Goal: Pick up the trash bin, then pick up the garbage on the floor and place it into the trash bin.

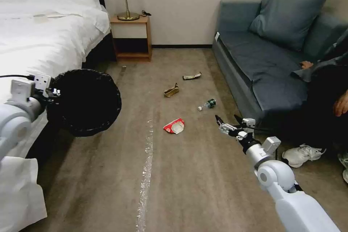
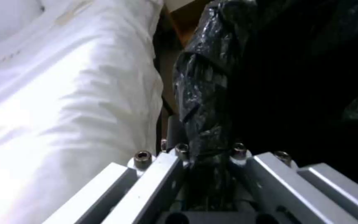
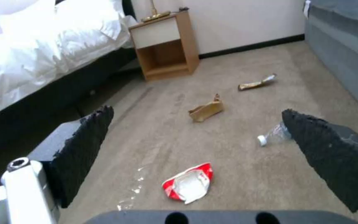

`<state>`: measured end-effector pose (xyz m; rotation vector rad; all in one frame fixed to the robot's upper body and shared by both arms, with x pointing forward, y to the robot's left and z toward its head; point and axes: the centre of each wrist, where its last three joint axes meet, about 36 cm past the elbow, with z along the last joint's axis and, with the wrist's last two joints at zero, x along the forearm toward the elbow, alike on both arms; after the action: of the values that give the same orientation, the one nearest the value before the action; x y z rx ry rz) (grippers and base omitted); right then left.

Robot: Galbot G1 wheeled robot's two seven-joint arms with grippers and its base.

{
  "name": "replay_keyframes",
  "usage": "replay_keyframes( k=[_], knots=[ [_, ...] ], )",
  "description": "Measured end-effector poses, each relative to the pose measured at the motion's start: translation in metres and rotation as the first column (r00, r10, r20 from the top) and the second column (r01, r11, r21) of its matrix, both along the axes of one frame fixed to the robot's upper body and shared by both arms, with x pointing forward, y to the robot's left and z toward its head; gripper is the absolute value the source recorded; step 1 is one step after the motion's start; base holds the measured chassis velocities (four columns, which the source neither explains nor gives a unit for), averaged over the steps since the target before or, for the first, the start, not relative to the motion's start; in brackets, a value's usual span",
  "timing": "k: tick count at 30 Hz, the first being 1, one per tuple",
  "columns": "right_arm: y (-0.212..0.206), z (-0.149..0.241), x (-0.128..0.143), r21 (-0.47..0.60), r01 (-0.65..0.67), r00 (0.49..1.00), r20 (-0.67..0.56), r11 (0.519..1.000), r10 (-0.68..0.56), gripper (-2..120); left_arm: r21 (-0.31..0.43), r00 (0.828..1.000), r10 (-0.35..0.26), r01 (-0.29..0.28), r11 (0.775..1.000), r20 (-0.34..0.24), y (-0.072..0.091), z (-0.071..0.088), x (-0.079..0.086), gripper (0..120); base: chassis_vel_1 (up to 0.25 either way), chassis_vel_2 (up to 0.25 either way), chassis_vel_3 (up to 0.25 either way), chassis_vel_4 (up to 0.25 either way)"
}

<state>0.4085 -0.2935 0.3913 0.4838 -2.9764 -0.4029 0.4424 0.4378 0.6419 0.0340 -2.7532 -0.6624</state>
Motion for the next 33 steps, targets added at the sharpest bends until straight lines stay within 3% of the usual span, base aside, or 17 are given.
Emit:
replay_keyframes(
  k=[8, 33],
  knots=[
    [0.001, 0.003, -0.005, 0.001, -0.003, 1.000, 0.008, 1.000, 0.003, 100, 0.021, 0.998, -0.067, 0.067, 0.998, 0.008, 0.017, 0.012, 0.006, 1, 0.000, 0.000, 0.000, 0.000],
    [0.002, 0.014, -0.004, 0.029, -0.009, 1.000, 0.028, 1.000, 0.008, 100, -0.031, 0.997, -0.074, 0.075, 0.997, 0.035, 0.005, -0.022, 0.004, 1, 0.000, 0.000, 0.000, 0.000]
  ],
)
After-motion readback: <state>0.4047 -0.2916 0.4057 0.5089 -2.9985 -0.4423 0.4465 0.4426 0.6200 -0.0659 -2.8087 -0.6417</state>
